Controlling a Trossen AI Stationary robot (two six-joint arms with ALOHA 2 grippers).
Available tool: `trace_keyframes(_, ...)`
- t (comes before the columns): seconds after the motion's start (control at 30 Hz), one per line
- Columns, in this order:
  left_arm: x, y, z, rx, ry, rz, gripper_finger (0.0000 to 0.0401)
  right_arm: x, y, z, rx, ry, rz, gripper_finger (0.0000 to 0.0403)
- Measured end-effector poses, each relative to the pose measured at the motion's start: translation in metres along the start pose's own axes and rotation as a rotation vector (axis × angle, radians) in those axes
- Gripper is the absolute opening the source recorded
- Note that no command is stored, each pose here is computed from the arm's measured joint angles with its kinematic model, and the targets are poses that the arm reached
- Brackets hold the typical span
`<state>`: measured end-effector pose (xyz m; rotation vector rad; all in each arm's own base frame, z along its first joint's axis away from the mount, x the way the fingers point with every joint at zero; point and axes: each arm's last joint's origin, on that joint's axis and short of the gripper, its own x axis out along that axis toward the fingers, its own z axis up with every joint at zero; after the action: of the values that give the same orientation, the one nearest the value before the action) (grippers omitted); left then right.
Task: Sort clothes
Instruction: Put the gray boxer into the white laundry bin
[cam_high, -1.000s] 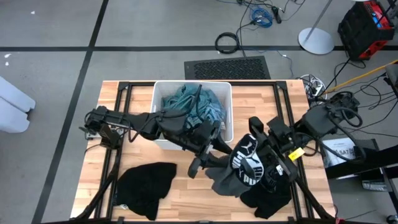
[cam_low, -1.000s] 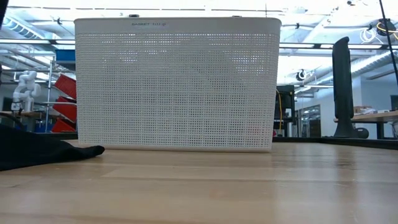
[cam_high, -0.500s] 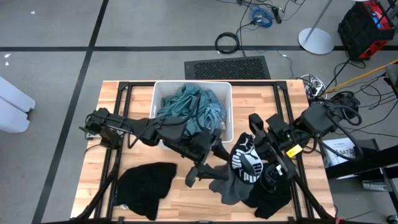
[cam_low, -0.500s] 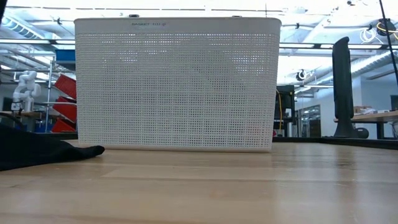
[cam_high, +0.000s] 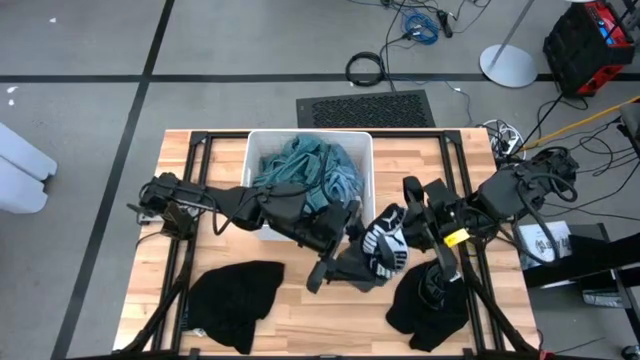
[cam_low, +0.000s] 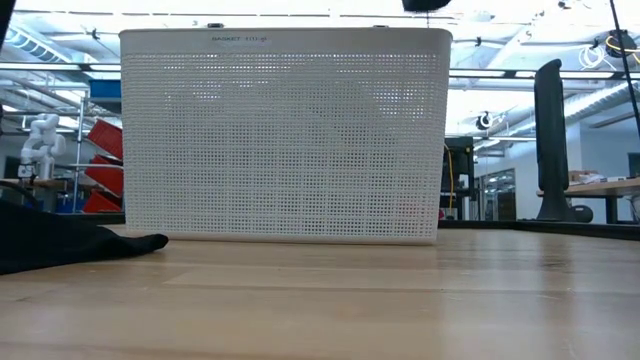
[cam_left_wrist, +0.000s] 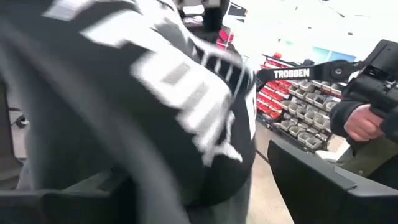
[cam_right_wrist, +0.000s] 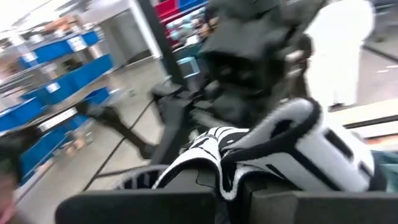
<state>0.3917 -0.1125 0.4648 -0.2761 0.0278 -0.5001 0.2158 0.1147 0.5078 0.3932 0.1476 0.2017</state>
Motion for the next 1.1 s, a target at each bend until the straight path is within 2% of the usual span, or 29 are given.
trace_keyframes(0.13, 0.0039, -0.0006, -0.0039, -0.001, 0.005, -0.001, 0.0299, 0.0003, -0.0027, 0.0012, 0.023, -0.033, -0.069, 0.0000)
trace_keyframes(0.37, 0.0074, 0.0038, -0.0067, -0.002, -0.011, 0.080, 0.0299, 0.0061, -0.0078, 0.0035, 0.062, -0.076, -0.132, 0.0000)
trace_keyframes(0.63, 0.0071, 0.0052, -0.0062, -0.004, -0.021, 0.119, 0.0285, 0.0087, -0.0078, 0.0024, 0.055, -0.073, -0.137, 0.0000)
trace_keyframes(0.7, 0.0069, 0.0055, -0.0066, -0.005, -0.019, 0.131, 0.0265, 0.0079, -0.0078, 0.0026, 0.053, -0.072, -0.134, 0.0000)
trace_keyframes(0.8, 0.0066, 0.0074, -0.0092, -0.009, -0.002, 0.185, 0.0210, 0.0064, -0.0078, 0.0012, 0.041, -0.043, -0.112, 0.0002)
trace_keyframes(1.0, 0.0066, 0.0081, -0.0114, -0.012, 0.018, 0.194, 0.0033, 0.0055, -0.0079, -0.0023, 0.051, 0.013, -0.076, 0.0026)
trace_keyframes(1.1, 0.0066, 0.0080, -0.0114, -0.028, 0.017, 0.191, 0.0023, 0.0053, -0.0059, -0.0031, 0.061, 0.047, -0.007, 0.0051)
